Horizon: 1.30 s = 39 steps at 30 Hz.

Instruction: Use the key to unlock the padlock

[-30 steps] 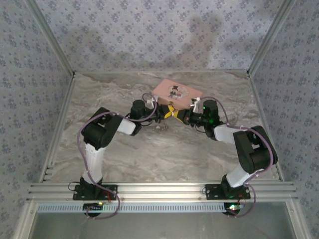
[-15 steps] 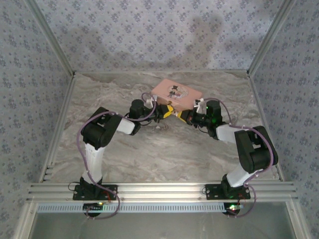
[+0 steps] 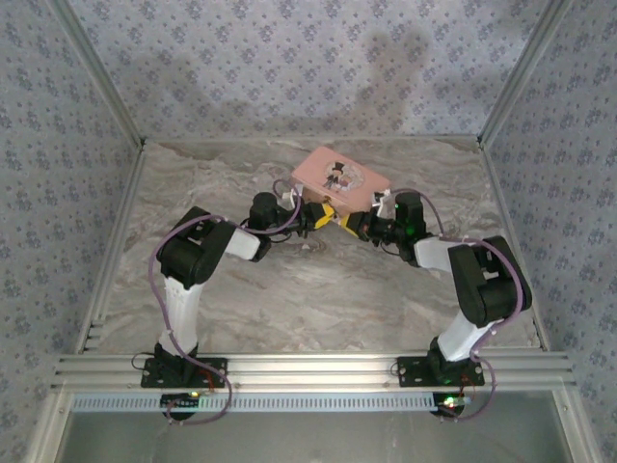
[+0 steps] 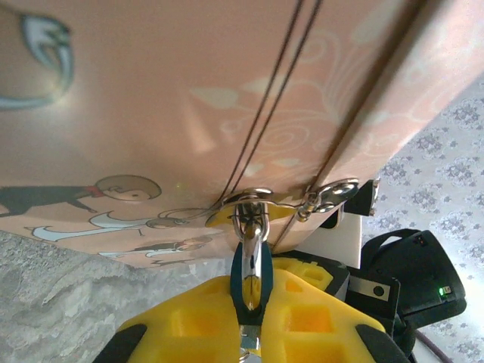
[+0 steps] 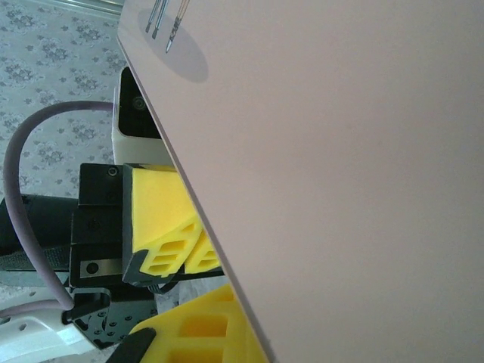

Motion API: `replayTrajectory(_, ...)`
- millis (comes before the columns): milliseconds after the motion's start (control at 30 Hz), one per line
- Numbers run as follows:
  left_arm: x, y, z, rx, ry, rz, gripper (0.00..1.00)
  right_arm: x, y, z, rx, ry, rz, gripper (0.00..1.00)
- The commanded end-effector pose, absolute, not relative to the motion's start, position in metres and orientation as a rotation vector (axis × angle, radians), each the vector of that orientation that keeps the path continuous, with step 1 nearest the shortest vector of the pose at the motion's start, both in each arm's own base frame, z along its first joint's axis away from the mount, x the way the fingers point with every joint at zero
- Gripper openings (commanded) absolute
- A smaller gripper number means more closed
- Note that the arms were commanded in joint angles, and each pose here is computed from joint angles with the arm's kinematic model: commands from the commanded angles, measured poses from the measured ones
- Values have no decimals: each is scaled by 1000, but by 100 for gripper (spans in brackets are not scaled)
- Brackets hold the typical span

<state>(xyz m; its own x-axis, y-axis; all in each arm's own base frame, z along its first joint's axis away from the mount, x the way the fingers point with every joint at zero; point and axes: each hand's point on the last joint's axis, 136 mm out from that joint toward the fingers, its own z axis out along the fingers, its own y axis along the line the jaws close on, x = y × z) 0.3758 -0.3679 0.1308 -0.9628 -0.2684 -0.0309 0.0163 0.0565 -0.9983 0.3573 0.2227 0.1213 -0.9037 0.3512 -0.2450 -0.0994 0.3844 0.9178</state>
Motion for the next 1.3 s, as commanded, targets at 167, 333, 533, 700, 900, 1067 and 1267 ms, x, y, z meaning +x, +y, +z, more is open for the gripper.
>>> replayTrajectory(167, 364, -369, 156, -69, 2021, -2088, 0, 352, 213, 101, 238, 2374, 1401, 0)
replayTrajectory(333, 362, -360, 130, -95, 2087, -2037, 0, 353, 203, 88, 209, 2450, 1238, 0)
replayTrajectory(533, 358, -355, 95, -131, 2168, -1998, 0, 343, 195, 56, 226, 2521, 1138, 0)
replayTrajectory(700, 348, -354, 71, -128, 2257, -1989, 1, 355, 188, 52, 277, 2480, 1077, 0)
replayTrajectory(900, 340, -353, 57, -112, 2331, -1977, 2, 384, 157, 55, 412, 2406, 863, 0)
replayTrajectory(1067, 332, -355, 46, -75, 2418, -1958, 2, 405, 148, 63, 448, 2334, 834, 0)
replayTrajectory(1267, 325, -351, 32, -52, 2485, -1895, 3, 410, 161, 71, 415, 2318, 895, 0)
